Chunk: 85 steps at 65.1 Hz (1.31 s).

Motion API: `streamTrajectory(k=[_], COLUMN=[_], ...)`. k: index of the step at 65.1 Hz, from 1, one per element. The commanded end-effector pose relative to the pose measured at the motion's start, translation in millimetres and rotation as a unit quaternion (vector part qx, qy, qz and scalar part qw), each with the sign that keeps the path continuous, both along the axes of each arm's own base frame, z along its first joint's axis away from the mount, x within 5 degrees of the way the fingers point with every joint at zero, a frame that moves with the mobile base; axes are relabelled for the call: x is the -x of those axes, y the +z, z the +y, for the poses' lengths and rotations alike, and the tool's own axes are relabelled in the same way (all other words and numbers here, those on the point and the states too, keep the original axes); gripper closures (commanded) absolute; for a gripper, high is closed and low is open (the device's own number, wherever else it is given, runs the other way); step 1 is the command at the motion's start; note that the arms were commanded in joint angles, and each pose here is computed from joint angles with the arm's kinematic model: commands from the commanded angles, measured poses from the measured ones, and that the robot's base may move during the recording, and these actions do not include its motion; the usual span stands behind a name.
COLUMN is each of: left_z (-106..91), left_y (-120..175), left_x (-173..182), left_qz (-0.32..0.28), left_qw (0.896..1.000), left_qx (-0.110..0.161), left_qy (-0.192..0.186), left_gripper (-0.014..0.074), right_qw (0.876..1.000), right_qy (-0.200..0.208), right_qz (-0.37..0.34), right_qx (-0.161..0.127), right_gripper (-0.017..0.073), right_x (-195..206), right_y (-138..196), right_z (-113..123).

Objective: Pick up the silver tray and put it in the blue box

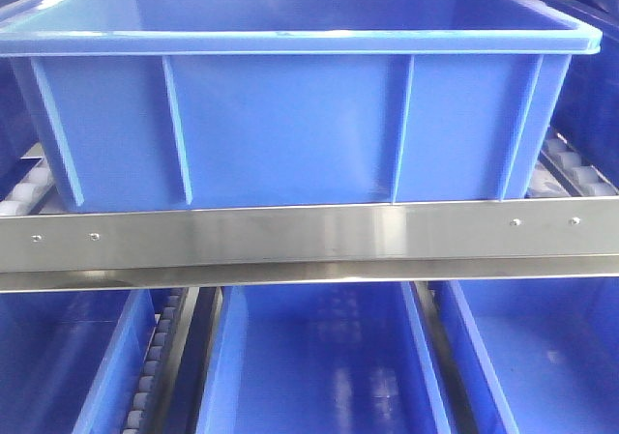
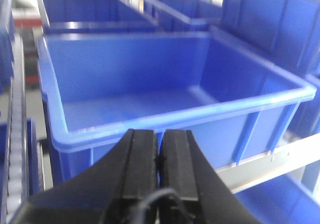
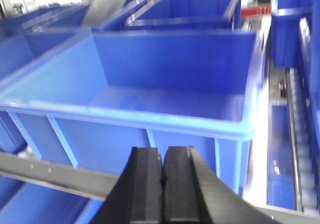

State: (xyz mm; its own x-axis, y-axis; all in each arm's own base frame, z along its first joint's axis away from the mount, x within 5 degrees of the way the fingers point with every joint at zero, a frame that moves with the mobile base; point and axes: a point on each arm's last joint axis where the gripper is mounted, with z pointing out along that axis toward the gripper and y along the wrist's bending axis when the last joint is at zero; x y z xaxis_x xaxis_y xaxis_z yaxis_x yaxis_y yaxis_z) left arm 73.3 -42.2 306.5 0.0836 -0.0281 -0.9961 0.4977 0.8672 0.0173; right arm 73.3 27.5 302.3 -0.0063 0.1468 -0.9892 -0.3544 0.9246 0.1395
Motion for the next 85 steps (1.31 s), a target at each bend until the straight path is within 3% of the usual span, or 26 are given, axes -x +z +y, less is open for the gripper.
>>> streamTrajectory(k=[1, 10, 51, 58, 66, 73, 85], left_z=[3.9, 10.3, 10.4, 10.4, 10.4, 10.4, 10.2], left_y=[19, 23, 22, 22, 22, 22, 22], left_x=[13, 24, 24, 24, 24, 24, 24], left_qz=[-0.069, -0.1, -0.099, -0.099, -0.099, -0.099, -0.1], left_qw=[0.997, 0.993, 0.993, 0.993, 0.993, 0.993, 0.993], left_qx=[0.038, 0.055, 0.055, 0.055, 0.055, 0.055, 0.055], left_qy=[-0.017, -0.019, -0.018, -0.018, -0.018, -0.018, -0.019], left_gripper=[0.0607, 0.0607, 0.0607, 0.0607, 0.0607, 0.0607, 0.0607], right_qw=[0.997, 0.996, 0.996, 0.995, 0.989, 0.977, 0.973], right_qy=[0.0, 0.0, -0.007, -0.044, -0.122, -0.174, -0.194], right_qz=[-0.075, -0.083, -0.086, -0.09, -0.081, -0.111, -0.118], right_qx=[-0.012, -0.015, -0.016, -0.014, 0.001, 0.046, 0.05], right_gripper=[0.0505, 0.0505, 0.0505, 0.0505, 0.0505, 0.0505, 0.0505], right_x=[10, 13, 14, 16, 17, 22, 24], right_y=[19, 20, 20, 9, -26, -45, -68], right_z=[-3, -4, -6, -11, -21, -26, -28])
